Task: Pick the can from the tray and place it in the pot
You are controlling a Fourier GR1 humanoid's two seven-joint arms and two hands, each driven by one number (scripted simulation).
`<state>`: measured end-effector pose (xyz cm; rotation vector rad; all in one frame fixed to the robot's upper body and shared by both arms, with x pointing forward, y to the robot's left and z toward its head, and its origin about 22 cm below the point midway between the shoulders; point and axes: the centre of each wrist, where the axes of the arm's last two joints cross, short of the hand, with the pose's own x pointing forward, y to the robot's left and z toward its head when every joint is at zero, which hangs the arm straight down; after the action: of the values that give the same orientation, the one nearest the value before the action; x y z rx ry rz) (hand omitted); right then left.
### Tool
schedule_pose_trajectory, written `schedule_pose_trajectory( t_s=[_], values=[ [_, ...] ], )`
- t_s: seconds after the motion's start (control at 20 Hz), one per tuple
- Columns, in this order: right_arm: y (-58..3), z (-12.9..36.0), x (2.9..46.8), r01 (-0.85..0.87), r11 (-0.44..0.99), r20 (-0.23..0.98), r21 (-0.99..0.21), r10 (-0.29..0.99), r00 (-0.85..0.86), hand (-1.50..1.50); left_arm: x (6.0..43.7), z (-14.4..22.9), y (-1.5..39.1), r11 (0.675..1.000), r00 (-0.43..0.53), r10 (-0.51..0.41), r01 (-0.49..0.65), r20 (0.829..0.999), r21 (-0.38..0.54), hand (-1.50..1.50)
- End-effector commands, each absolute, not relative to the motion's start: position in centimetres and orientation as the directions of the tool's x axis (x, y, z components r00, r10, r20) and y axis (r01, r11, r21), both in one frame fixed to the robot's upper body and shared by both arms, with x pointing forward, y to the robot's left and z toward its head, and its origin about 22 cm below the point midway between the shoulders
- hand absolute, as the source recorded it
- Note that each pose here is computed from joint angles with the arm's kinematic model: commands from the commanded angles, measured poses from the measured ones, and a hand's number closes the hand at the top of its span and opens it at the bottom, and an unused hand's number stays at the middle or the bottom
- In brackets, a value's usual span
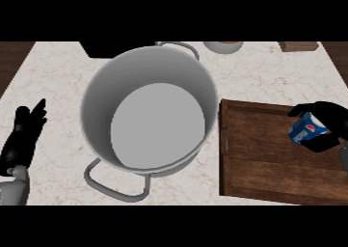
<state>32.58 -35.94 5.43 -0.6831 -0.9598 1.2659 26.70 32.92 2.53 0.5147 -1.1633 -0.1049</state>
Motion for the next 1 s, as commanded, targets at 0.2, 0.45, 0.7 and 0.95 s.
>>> schedule_pose_trajectory(
  t_s=[0.2,0.45,0.7,0.95],
  values=[
    [-36.3,4.5,33.0,-0.369,0.119,0.157,-0.922,0.985,-0.075,1.5,26.4,3.0,33.4,0.874,0.407,-0.338,-0.198,0.848,0.444,0.0],
    [-35.3,5.6,33.1,-0.29,0.128,0.165,-0.948,0.981,-0.106,1.5,25.7,3.5,32.1,0.883,0.412,-0.344,-0.162,0.844,0.44,0.0],
    [-34.2,6.1,31.1,-0.148,0.103,0.118,-0.984,0.988,-0.097,1.5,26.3,3.8,33.5,0.88,0.403,-0.331,-0.193,0.853,0.433,0.0],
    [-31.1,3.9,24.8,-0.167,0.126,0.1,-0.978,0.983,0.152,1.5,24.7,2.6,33.5,0.858,0.443,-0.338,-0.216,0.83,0.465,0.0]
  ],
)
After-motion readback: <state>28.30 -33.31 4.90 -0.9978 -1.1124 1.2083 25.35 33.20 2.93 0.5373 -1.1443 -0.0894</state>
